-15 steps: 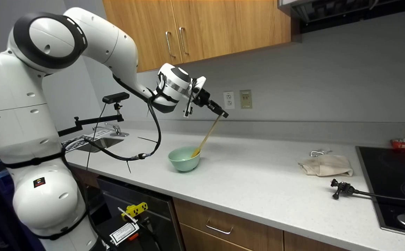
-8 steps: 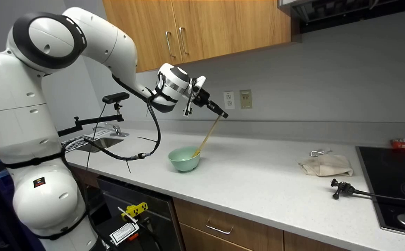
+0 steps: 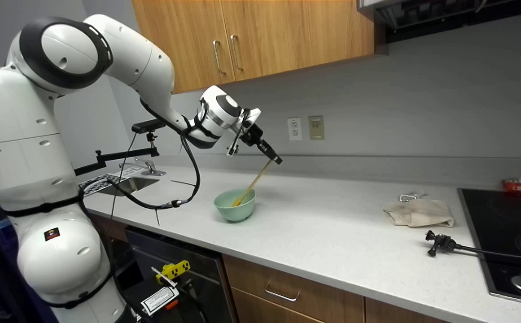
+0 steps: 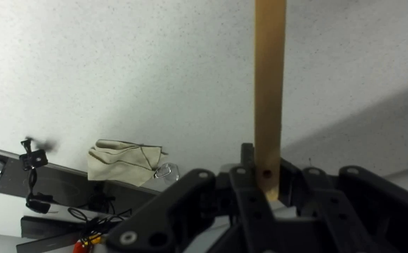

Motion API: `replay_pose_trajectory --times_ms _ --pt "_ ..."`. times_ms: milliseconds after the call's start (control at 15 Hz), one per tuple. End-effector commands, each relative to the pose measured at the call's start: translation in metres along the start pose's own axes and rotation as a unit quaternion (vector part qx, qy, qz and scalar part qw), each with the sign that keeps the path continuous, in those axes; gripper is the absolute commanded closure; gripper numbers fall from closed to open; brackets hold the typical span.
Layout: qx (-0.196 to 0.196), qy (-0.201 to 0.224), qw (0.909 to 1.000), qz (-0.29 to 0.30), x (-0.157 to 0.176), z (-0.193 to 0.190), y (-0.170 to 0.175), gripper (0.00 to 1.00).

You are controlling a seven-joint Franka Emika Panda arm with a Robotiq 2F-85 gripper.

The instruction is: Use the wooden spoon to mix in the bowl

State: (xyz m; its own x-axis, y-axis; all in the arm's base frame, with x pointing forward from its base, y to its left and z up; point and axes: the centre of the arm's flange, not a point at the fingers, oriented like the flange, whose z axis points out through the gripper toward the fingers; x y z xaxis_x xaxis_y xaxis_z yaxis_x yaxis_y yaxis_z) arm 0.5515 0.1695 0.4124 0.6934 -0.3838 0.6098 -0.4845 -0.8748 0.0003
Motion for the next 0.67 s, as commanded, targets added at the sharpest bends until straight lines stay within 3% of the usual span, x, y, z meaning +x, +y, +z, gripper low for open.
replay_pose_trajectory --times_ms 0,333,600 --pt "0.019 -0.010 0.9996 0.018 0.006 -0.006 -0.003 0.98" --pt "0.006 0.054 0.9972 0.052 0.030 -0.005 0.011 0.98" --pt "-0.005 0.118 0.9923 0.036 0.043 -0.006 0.021 0.98"
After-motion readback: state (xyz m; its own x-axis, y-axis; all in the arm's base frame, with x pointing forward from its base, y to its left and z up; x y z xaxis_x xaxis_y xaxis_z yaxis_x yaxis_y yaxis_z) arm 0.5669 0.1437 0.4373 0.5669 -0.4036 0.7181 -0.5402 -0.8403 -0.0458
